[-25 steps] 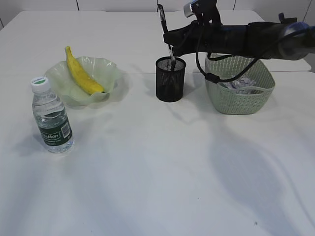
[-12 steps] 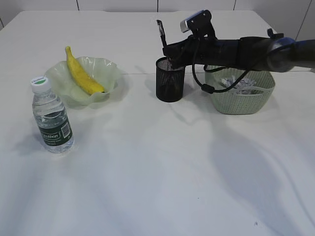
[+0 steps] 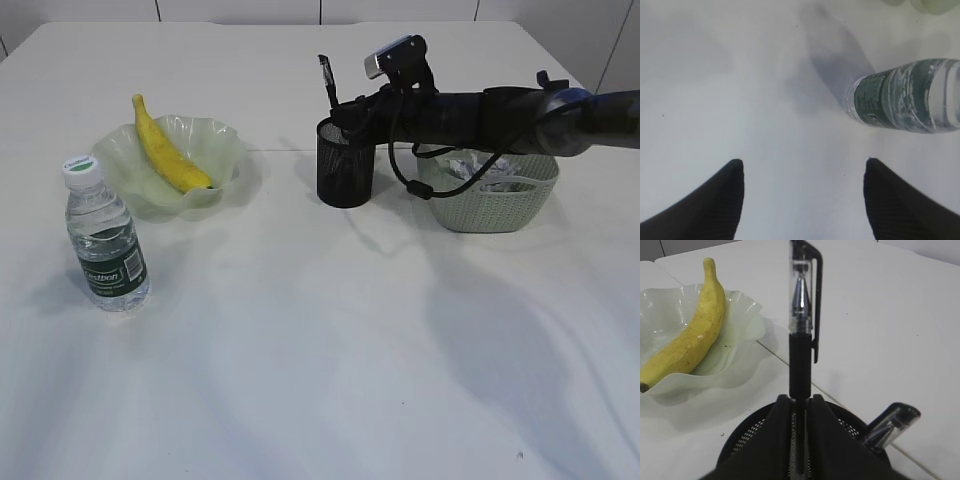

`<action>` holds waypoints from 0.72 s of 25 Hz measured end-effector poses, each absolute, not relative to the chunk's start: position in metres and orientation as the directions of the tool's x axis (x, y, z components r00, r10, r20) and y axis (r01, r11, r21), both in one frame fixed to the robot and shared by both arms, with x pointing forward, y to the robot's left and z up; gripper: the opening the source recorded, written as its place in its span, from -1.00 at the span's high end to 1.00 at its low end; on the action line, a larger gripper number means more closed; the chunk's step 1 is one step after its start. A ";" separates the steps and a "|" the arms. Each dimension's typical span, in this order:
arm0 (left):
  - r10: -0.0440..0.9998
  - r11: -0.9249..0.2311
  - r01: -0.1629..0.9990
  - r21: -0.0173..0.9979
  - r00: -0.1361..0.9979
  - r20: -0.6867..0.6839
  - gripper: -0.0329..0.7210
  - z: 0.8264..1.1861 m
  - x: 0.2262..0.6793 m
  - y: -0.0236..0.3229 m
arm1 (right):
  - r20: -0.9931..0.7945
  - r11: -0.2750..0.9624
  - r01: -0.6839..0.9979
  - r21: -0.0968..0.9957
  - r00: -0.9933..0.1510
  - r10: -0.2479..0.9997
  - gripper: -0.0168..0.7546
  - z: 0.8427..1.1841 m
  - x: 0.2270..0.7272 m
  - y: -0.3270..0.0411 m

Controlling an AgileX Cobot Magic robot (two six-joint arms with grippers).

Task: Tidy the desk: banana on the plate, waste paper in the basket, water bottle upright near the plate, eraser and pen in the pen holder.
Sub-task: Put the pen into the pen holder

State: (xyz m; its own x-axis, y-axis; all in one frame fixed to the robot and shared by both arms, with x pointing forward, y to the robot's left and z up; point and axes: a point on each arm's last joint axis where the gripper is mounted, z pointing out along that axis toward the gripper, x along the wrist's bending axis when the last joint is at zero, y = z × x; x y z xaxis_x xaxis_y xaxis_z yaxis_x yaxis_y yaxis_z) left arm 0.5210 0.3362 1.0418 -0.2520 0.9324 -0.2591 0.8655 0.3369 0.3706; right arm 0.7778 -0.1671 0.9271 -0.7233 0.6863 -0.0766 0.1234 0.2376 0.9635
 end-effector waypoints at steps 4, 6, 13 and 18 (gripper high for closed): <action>0.932 0.338 0.863 0.375 -0.252 -0.259 -0.49 1.042 0.521 0.336 | -0.075 0.237 0.125 0.963 -0.723 0.686 0.74 0.926 0.778 -0.167; 0.932 0.338 0.861 0.381 -0.252 -0.259 -0.49 1.042 0.522 0.337 | -0.073 0.236 0.127 0.963 -0.723 0.687 0.71 0.926 0.778 -0.167; 0.932 0.339 0.858 0.385 -0.252 -0.259 -0.49 1.042 0.522 0.337 | -0.058 0.225 0.138 0.964 -0.721 0.691 0.50 0.926 0.778 -0.167; 0.932 0.339 0.858 0.385 -0.252 -0.259 -0.49 1.042 0.522 0.337 | -0.026 0.202 0.162 0.966 -0.716 0.698 0.45 0.926 0.778 -0.167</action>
State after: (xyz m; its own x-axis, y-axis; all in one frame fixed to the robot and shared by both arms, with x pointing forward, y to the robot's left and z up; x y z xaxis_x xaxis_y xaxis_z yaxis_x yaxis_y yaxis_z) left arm 0.5223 0.3367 1.0424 -0.2522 0.9324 -0.2588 0.8582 0.3391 0.3855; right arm 0.7779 -0.1671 0.9263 -0.7160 0.6976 -0.0260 0.1619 0.2022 0.9659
